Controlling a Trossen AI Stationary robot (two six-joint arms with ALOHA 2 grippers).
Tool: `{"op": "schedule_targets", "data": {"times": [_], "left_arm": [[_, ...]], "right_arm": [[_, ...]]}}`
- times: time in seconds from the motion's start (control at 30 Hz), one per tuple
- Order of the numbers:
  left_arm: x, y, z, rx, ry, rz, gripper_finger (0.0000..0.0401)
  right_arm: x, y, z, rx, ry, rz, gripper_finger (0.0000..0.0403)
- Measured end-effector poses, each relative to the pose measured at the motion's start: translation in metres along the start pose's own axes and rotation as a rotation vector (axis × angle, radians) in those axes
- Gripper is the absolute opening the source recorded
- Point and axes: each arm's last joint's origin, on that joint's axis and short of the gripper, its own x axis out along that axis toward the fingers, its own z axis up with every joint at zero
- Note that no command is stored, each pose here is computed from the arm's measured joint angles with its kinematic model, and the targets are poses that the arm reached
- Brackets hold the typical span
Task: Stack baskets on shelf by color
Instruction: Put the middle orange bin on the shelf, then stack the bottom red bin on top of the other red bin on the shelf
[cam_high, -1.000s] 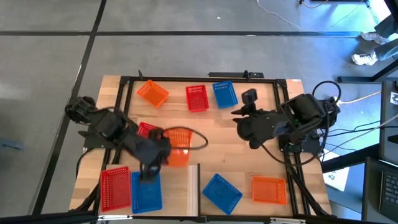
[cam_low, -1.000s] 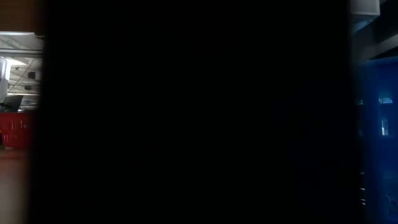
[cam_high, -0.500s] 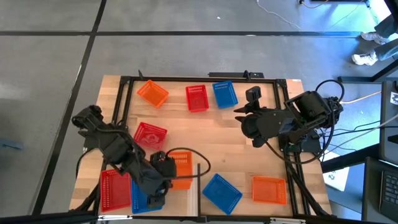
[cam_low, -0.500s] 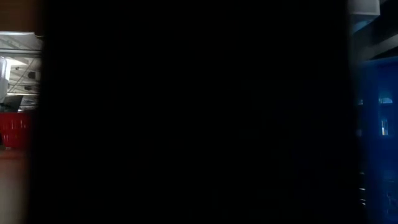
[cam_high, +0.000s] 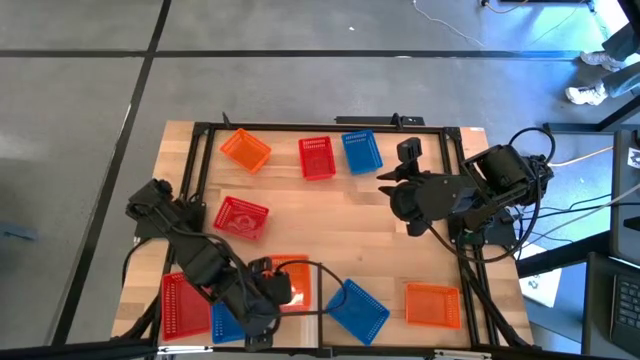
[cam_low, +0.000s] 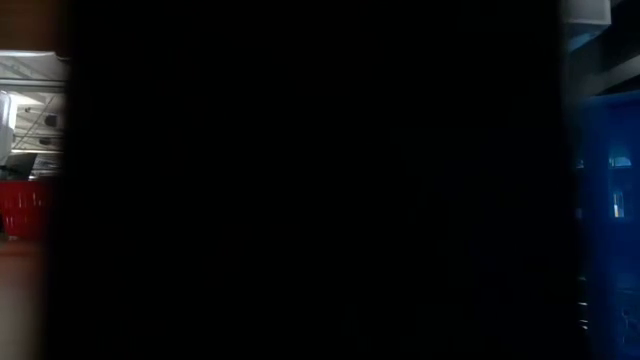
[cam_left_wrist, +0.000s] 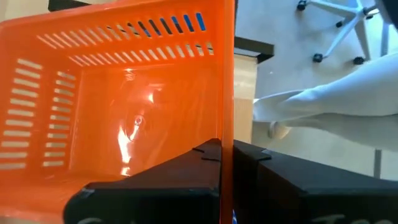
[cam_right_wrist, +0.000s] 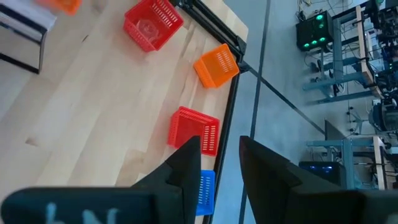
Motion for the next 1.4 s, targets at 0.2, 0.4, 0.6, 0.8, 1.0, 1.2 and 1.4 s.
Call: {"op": "schedule_targets", "data": {"times": [0.2,0.4,0.6,0.8,1.0,1.2,1.4], "left_arm": [[0.003,-0.007,-0.001,-0.005,-0.023,-0.037,0.0],[0.017,-0.016,-0.007,-0.002,-0.012,-0.042,0.0],[0.025,-0.019,-0.011,0.007,0.001,-0.027,0.0],[0.026,-0.019,-0.01,0.025,0.001,-0.026,0.0],[0.026,-0.018,-0.009,0.021,0.001,-0.025,0.0009],[0.026,-0.018,-0.009,0.016,0.002,-0.026,0.0047],[0.026,-0.018,-0.009,0.015,0.004,-0.029,0.0064]], "right_arm": [[0.0,0.0,0.001,0.011,-0.012,-0.003,0.0113],[0.0,0.0,0.001,0.036,-0.011,-0.004,0.0113],[0.0,0.0,0.001,0.039,-0.011,-0.004,0.0113],[0.0,0.0,0.001,0.039,-0.011,-0.003,0.0113],[0.0,0.0,0.001,0.038,-0.011,-0.003,0.0113],[0.0,0.0,0.001,0.037,-0.01,-0.003,0.0113],[0.0,0.0,0.001,0.037,-0.01,-0.003,0.0113]]}}
